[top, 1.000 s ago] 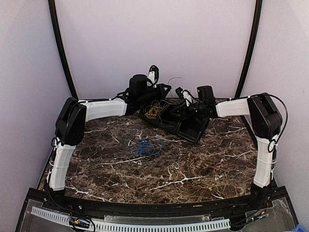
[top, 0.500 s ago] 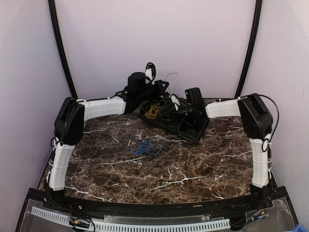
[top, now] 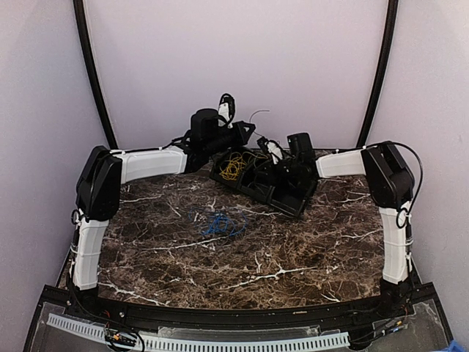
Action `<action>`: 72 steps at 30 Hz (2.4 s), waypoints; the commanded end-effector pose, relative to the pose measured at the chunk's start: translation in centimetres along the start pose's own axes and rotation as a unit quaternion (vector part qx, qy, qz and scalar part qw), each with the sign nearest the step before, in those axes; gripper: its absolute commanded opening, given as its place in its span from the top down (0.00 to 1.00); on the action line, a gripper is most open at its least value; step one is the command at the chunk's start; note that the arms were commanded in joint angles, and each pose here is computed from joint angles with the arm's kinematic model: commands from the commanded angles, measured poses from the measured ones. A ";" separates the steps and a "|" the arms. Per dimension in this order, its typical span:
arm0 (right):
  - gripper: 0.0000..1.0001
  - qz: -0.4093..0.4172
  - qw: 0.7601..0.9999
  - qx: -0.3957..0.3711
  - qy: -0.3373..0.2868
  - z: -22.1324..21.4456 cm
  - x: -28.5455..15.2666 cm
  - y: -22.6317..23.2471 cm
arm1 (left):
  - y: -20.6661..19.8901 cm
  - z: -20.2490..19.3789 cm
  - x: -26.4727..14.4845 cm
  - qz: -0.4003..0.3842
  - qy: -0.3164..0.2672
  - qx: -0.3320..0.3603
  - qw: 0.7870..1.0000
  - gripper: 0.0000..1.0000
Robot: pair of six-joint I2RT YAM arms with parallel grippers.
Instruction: Untangle the cables
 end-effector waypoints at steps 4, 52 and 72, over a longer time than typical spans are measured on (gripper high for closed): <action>1.00 -0.087 0.996 -0.024 0.003 1.5 -3.1 -3.6 | 1.2 -1.8 -1.2 0.057 0.044 0.021 0.997 1.00; 0.37 -0.130 0.988 -0.079 0.020 3.8 -20.0 4.9 | -2.4 -2.9 -4.2 0.068 0.107 0.068 0.990 0.66; 0.42 -0.100 0.983 -0.004 0.154 -1.0 -12.1 -1.2 | 1.7 -5.9 -23.2 0.231 0.017 0.048 0.972 0.02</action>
Point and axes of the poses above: each gripper's point midway between its finger pads, its own x axis out along the fingers, its own y axis along the line the jaws close on, z = x × y, the point moved 10 cm from there along -x, back along the fingers, and after that the axes turned 3 degrees about -x, right-handed, at the moved point
